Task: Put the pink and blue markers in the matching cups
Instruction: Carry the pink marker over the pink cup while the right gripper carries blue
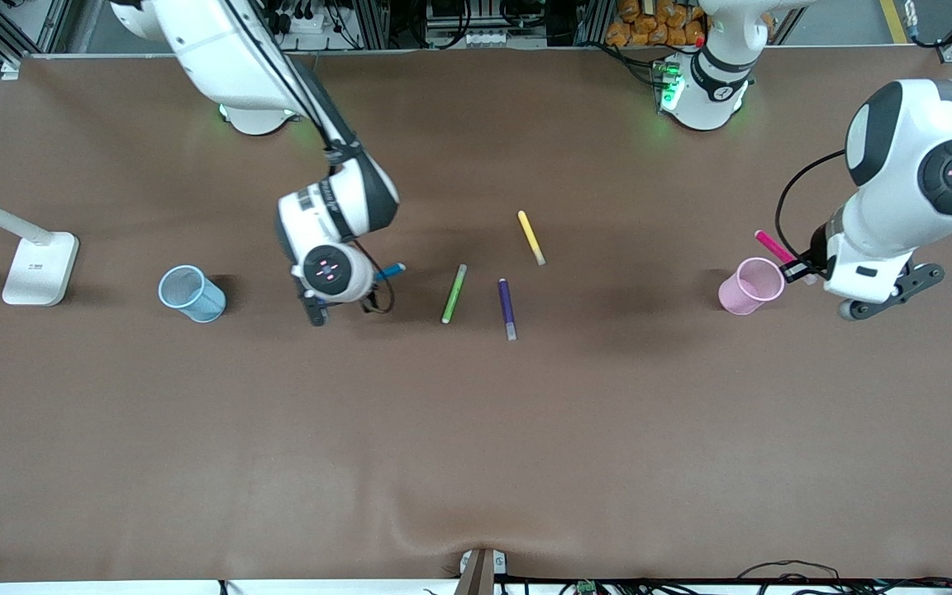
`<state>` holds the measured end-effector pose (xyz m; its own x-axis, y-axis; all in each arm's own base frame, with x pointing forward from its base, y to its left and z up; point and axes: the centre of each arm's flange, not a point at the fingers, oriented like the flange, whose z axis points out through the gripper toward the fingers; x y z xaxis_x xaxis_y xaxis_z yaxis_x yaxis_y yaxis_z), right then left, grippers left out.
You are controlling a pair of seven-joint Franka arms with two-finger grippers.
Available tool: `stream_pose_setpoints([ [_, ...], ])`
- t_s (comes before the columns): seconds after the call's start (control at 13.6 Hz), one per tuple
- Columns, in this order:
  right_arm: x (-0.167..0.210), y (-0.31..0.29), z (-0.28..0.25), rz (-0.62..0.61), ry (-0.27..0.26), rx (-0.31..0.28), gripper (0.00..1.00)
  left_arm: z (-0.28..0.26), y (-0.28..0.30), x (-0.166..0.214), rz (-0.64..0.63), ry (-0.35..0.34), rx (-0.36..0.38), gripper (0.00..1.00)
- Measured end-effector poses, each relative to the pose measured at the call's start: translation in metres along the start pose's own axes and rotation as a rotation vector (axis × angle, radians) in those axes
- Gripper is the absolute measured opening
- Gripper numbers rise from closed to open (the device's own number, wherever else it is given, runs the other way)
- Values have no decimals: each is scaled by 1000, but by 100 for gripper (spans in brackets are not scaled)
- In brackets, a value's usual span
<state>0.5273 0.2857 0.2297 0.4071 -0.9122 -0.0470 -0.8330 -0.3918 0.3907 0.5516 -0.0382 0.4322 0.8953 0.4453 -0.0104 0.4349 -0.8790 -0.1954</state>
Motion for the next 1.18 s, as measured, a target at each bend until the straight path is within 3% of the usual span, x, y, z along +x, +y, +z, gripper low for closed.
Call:
stream_pose_setpoints([
  [0.07,16,11,-20,-29,41,-52,17,7,-7,-4,-9,22,-12,17],
  [0.3,55,43,-60,-109,276,-214,17,26,-24,-14,-29,73,-39,17],
  [0.37,64,50,-68,-146,329,-255,17,30,-26,-17,-30,87,-47,17],
  [0.66,142,74,-102,-260,445,-365,17,49,-38,-12,-15,185,-58,17],
  [0.89,184,83,-111,-269,534,-424,17,70,-50,-8,-14,239,-77,17],
  [1.18,197,83,-107,-260,548,-423,17,77,-41,-10,5,254,-99,17],
])
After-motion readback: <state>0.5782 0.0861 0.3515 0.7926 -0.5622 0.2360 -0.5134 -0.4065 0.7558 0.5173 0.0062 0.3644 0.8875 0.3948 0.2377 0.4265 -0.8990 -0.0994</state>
